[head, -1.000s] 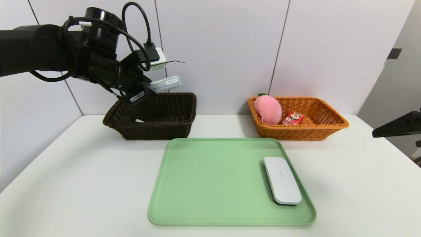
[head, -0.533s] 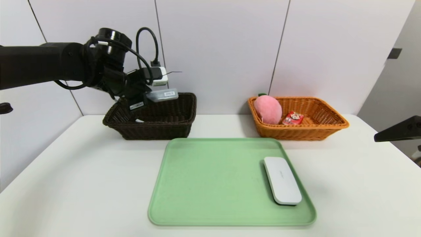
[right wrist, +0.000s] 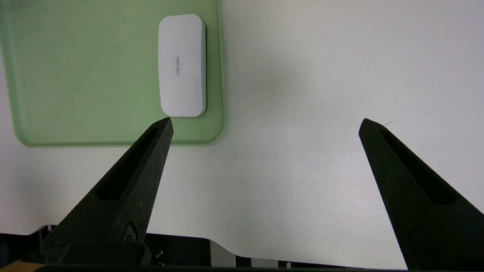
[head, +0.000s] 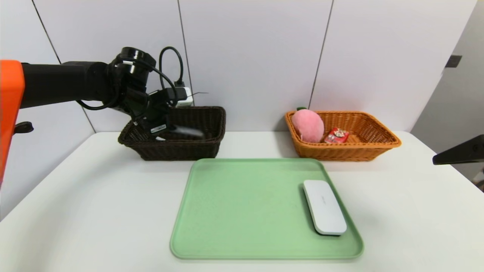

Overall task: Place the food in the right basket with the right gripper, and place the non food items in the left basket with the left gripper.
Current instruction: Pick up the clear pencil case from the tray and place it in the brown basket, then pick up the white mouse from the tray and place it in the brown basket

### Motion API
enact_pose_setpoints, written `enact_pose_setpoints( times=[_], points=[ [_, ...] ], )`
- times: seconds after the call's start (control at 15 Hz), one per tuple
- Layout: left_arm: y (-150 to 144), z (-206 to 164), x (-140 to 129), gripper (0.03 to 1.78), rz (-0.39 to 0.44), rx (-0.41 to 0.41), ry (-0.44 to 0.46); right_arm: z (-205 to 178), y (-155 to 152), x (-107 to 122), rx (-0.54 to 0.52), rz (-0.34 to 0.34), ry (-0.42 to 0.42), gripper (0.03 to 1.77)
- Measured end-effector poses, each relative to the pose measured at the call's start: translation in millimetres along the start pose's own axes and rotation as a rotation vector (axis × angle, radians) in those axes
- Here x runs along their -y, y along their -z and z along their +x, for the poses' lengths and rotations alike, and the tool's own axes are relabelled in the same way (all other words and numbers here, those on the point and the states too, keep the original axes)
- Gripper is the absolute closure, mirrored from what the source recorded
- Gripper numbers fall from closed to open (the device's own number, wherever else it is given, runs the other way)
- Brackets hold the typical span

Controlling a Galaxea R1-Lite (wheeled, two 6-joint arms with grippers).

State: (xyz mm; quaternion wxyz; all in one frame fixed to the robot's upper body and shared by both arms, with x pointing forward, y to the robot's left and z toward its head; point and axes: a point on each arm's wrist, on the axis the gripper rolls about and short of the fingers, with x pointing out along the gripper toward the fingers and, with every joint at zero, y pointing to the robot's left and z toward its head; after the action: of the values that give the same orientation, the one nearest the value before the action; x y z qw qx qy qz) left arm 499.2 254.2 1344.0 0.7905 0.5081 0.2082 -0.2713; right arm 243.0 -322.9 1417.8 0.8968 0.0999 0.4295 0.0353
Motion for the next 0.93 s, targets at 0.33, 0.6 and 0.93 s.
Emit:
enact_pose_setpoints(
  times=[0.33,0.6,0.93],
  points=[
    [-3,-8,-5,0.53,-0.073,0.014,-0.021,-2,2,0,0.005,-0.001,0.001,0.1],
    [-34,-38,-7,0.36,-0.241,0.117,-0.051,-3,3,1,0.007,0.001,0.001,0.1],
    [-91,-80,34,0.24,-0.243,0.285,0.175,-6,5,1,0.017,0.013,-0.002,0.1]
  ],
)
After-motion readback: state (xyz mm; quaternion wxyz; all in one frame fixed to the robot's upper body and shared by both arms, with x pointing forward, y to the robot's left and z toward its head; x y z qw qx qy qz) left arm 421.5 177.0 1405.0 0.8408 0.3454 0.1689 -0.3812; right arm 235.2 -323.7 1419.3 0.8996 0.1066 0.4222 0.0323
